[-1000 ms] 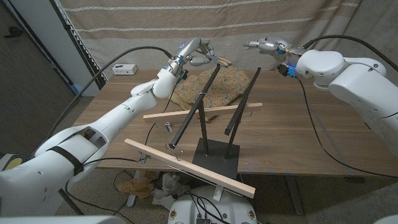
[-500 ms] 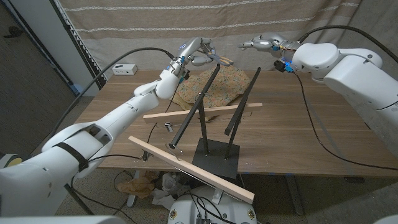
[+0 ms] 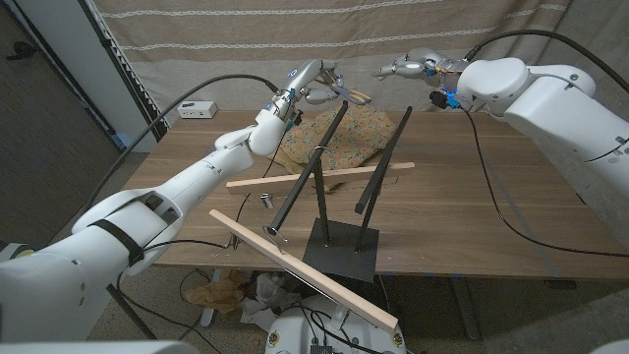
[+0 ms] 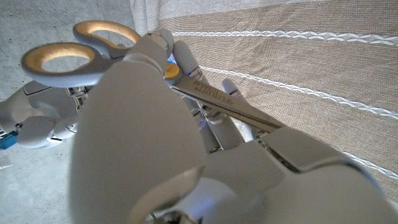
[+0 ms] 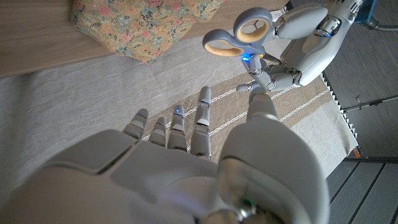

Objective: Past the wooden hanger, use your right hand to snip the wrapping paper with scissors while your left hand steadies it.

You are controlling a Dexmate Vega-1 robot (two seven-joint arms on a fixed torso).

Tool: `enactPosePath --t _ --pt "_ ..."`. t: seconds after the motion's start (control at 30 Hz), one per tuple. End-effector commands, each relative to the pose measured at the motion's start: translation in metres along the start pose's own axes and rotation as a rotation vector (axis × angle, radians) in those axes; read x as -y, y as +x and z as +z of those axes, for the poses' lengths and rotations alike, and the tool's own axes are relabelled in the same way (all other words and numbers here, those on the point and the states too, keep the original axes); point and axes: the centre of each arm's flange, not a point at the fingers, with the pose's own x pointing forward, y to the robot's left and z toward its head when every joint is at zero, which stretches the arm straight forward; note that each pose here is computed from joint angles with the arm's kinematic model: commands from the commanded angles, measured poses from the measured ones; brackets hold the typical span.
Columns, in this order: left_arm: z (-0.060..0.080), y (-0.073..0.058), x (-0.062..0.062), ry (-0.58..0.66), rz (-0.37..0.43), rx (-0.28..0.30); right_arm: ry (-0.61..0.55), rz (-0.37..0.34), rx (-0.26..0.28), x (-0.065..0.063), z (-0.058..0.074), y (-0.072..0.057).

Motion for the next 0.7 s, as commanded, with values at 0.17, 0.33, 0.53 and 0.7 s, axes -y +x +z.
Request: enactPosePath --t 0.17,0.33,0.53,0.7 --pt "0.002 0.002 -0.001 0.01 -0.014 0.001 -0.032 0.016 0.012 -0.003 0.014 0.011" --pt "0.003 0.002 -0.001 0.008 -0.01 0.002 -0.073 0.03 0.005 -0.007 0.021 0.013" --pt "0.004 0.002 0.0 0.009 -0.01 0.004 -0.093 0.053 -0.009 -0.011 0.023 0.016" --pt "0.005 0.003 0.0 0.008 -0.011 0.007 -0.114 0.07 -0.011 -0.015 0.026 0.017"
